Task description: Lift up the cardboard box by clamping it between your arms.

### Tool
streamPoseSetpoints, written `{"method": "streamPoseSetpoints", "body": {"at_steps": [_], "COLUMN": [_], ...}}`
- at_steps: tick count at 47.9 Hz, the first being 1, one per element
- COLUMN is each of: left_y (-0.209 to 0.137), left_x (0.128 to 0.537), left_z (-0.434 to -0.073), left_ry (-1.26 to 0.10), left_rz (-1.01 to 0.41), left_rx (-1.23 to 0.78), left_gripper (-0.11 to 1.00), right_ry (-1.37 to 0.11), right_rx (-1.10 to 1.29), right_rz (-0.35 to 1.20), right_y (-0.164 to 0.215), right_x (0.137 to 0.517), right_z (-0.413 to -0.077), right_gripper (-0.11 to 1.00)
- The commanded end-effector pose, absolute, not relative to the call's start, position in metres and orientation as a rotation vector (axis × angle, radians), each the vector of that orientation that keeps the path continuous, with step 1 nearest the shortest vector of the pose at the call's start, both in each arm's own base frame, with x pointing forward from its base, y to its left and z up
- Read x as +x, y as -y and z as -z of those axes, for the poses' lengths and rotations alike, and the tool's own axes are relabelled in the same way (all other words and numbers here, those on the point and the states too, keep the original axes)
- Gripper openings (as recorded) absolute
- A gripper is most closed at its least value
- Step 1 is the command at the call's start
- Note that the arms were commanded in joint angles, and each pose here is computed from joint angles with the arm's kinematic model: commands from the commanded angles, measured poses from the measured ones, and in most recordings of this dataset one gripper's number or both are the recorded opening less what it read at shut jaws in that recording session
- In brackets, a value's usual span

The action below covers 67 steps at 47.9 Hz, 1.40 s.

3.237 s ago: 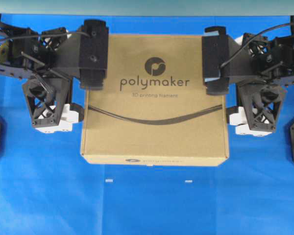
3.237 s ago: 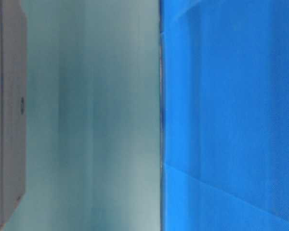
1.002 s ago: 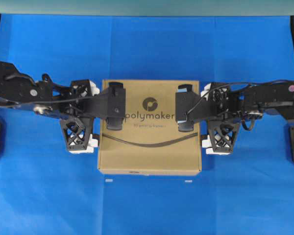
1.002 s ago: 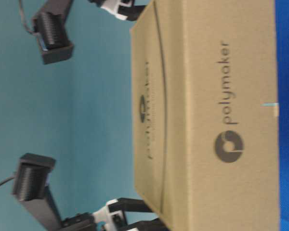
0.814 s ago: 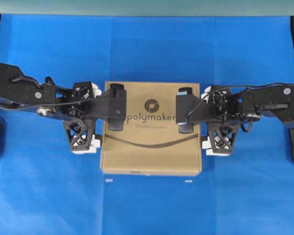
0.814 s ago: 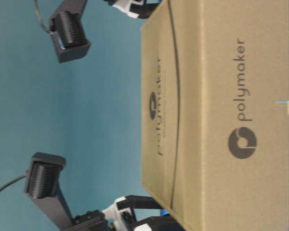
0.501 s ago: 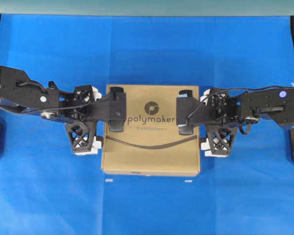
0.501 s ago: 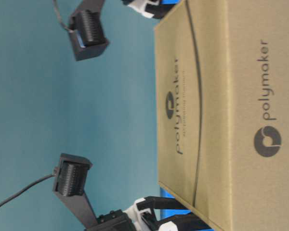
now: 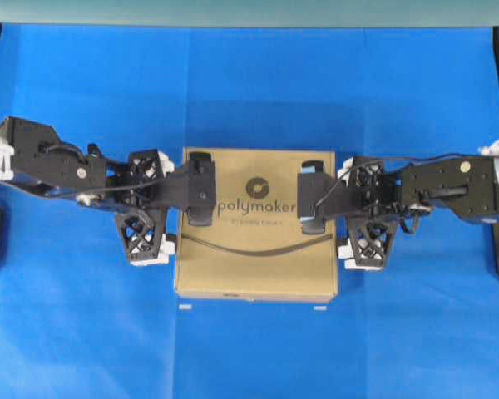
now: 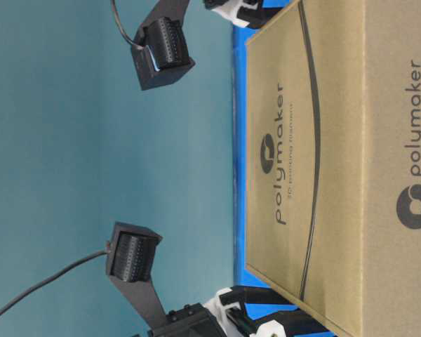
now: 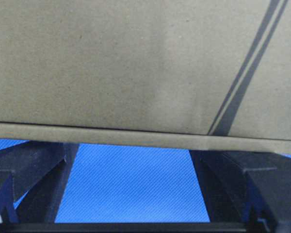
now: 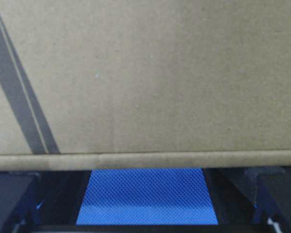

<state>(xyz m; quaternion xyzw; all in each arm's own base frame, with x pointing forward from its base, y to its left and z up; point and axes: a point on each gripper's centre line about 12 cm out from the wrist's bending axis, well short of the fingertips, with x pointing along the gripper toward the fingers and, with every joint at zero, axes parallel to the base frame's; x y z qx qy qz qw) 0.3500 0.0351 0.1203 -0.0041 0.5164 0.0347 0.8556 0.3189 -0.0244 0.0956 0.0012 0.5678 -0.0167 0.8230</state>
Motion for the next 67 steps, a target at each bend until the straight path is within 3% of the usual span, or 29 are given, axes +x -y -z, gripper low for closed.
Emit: {"method": "streamPoseSetpoints", "body": {"at_steps": [1,39,67], "left_y": [-0.041,-0.030,-0.023], "left_x": [0.357,0.324,0.279], "left_z": [-0.124,-0.126,-0.180], "left_ry": [-1.038,-1.084,-0.905], "left_rz": [-0.103,-0.084,-0.079], "left_rx": [-0.045,-0.036,-0.024], "left_gripper": [0.84,0.84,0.84], "right_ry": [-1.152,-1.176,-1.019], "right_rx": [0.012,0.045,0.047], "right_rz": [0.040,0.064,0.072], "right_y": [0.023,0.023,0.021], "right_x": [0.330,0.285,0.246], "right_z": [-0.100,-0.108,-0.149], "right_gripper": [0.99,0.99,0.99]}}
